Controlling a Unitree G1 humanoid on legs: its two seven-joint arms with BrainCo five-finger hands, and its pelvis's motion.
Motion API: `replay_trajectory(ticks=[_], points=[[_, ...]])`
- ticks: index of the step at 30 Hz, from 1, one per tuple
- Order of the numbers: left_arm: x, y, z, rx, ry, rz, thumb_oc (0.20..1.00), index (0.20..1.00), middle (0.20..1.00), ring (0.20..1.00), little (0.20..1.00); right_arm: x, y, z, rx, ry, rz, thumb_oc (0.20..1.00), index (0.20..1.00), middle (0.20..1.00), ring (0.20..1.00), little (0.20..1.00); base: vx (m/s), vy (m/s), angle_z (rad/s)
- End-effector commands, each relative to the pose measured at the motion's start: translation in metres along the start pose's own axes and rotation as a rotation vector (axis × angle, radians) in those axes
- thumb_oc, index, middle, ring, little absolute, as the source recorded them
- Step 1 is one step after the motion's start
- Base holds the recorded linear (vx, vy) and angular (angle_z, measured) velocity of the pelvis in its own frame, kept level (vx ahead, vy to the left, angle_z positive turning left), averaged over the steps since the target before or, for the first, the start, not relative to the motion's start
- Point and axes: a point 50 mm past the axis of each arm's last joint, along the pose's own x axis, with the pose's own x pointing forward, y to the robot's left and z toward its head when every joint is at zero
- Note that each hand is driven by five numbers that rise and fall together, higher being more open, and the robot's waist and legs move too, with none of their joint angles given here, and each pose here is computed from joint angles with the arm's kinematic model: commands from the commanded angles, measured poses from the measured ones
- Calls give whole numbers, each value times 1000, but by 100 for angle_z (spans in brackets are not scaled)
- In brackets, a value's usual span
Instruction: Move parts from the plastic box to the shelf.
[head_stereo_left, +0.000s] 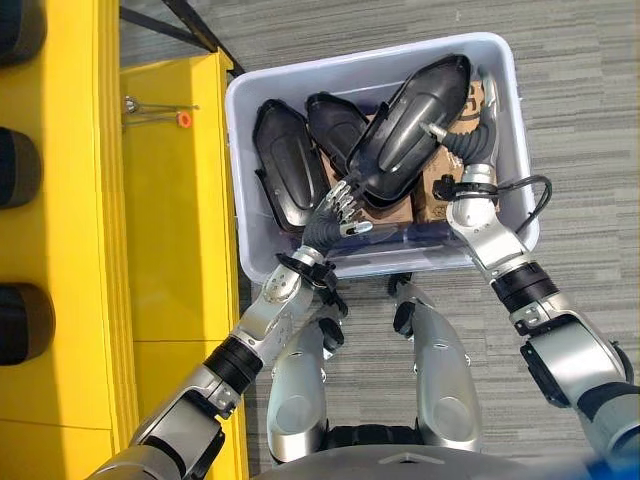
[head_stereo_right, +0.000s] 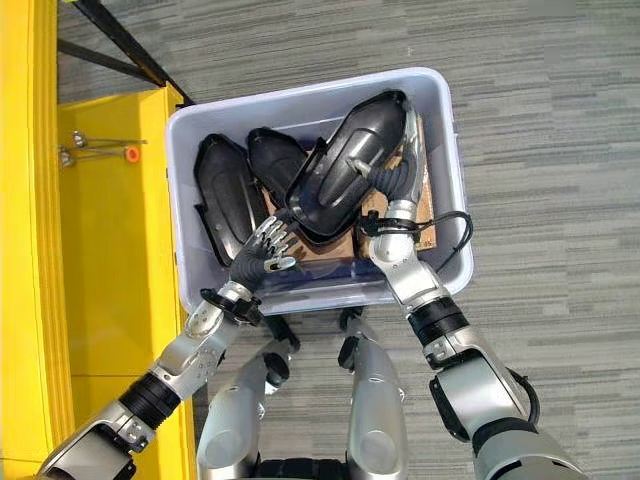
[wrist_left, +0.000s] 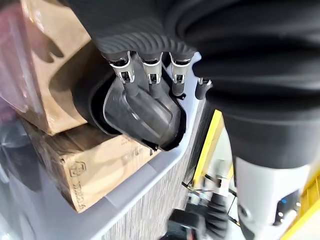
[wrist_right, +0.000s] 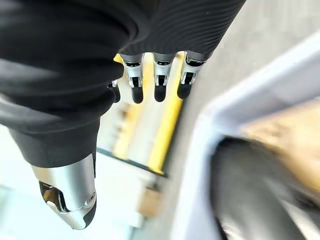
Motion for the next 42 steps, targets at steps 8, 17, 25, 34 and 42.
replay_trajectory(ticks=[8, 17, 25, 34, 42], points=[[-12, -28, 7, -81, -129, -34, 1000, 1000, 1000, 1000, 1000, -7, -7, 29, 146, -30, -127, 1000, 1000, 1000, 1000, 1000, 23, 66, -8], [-16, -24, 6, -87, -142, -8, 1000, 1000, 1000, 1000, 1000, -52, 8, -34, 393, 544, -156, 1000, 1000, 1000, 1000, 1000, 9, 20, -6], [-20, -24, 4, -82, -150, -1, 1000, 1000, 1000, 1000, 1000, -99, 22, -60, 546, 762, -85, 1000, 1000, 1000, 1000, 1000, 0, 0, 0], [-15, -26, 5, -81, -139, -9, 1000, 1000, 1000, 1000, 1000, -94, 40, -46, 602, 691, 43, 1000, 1000, 1000, 1000, 1000, 0, 0, 0], [-14, -27, 7, -87, -133, -20, 1000, 1000, 1000, 1000, 1000, -74, 44, -28, 626, 569, 82, 1000, 1000, 1000, 1000, 1000, 0, -2, 0]])
